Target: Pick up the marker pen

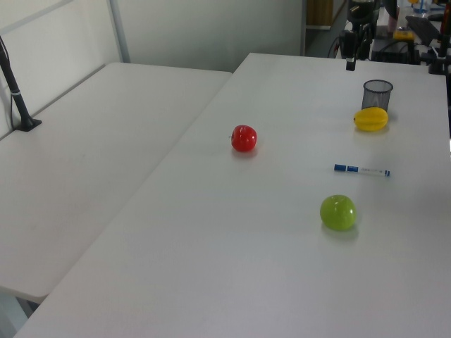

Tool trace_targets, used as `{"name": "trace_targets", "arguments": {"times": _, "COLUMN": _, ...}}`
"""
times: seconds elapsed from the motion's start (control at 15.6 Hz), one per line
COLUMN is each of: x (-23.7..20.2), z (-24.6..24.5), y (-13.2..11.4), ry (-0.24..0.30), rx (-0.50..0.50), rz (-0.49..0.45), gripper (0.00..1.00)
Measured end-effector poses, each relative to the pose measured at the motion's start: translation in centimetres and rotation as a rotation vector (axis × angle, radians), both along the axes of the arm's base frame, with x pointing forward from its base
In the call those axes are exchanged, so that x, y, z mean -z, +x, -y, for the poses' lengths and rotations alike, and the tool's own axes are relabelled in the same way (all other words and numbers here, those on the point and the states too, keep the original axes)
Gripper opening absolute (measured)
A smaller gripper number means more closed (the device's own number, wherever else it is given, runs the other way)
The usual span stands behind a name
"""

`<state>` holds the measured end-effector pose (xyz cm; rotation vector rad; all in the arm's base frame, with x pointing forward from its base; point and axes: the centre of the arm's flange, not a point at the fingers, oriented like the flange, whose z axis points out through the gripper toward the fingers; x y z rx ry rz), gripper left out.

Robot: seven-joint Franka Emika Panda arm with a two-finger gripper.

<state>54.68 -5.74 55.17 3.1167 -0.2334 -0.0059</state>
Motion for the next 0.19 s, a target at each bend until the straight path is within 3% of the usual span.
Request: {"name": "trace_targets", "arguments": {"times": 0.19, "x": -0.02, "z": 0.3, "y": -0.15, "ry": 0.0, "rx": 0.006, "rz": 0.0, "gripper": 1.0}}
